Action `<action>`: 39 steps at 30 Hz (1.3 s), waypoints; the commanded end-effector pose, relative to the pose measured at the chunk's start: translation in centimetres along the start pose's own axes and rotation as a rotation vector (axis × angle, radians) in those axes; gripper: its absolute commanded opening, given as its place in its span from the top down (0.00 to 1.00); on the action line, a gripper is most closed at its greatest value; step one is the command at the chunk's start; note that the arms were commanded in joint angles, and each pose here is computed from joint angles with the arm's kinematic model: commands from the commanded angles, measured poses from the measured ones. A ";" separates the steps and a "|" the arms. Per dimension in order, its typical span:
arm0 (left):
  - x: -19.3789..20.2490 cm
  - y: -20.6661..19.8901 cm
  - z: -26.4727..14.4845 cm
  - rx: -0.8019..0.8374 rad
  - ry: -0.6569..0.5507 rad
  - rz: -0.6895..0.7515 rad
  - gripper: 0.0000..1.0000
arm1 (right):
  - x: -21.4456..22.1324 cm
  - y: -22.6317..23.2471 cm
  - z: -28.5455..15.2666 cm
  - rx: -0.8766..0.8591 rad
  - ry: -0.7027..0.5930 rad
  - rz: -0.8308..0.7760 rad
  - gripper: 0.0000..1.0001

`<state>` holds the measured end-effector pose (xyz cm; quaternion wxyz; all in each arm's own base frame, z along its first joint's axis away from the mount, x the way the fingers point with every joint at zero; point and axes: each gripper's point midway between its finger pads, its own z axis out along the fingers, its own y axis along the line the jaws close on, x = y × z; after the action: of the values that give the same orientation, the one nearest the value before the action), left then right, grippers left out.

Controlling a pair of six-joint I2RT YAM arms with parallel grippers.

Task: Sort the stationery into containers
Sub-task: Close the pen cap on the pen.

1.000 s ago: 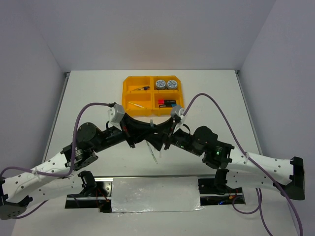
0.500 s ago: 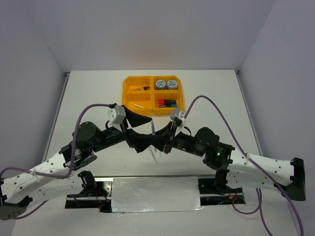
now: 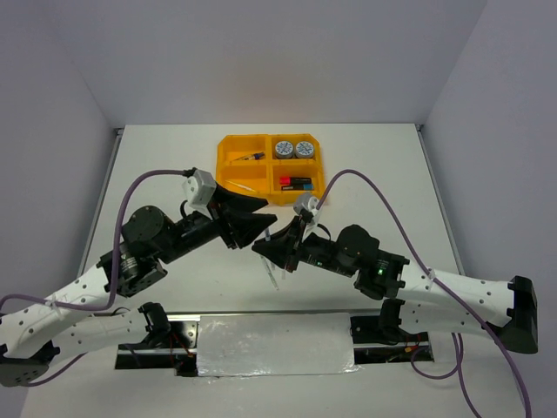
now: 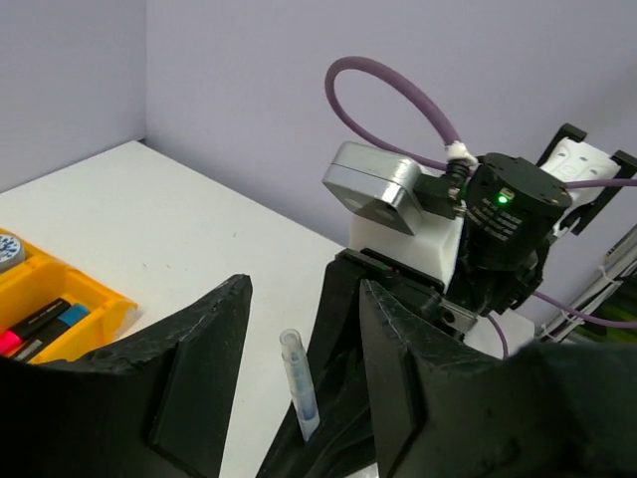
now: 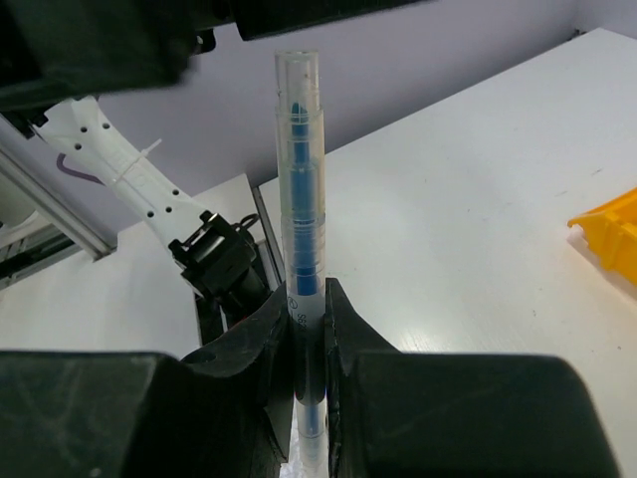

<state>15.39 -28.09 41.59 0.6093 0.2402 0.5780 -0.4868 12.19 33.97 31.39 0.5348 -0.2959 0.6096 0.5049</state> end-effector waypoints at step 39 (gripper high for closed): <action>20.3 -0.1 -3.7 -0.089 0.481 -0.311 1.00 | -23.6 1.1 1.9 0.079 -0.335 -0.222 1.00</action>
<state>16.77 -28.18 40.16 0.6088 0.0738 0.5641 -0.5529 14.70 34.36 33.74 0.4703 -0.4038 0.6867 0.3798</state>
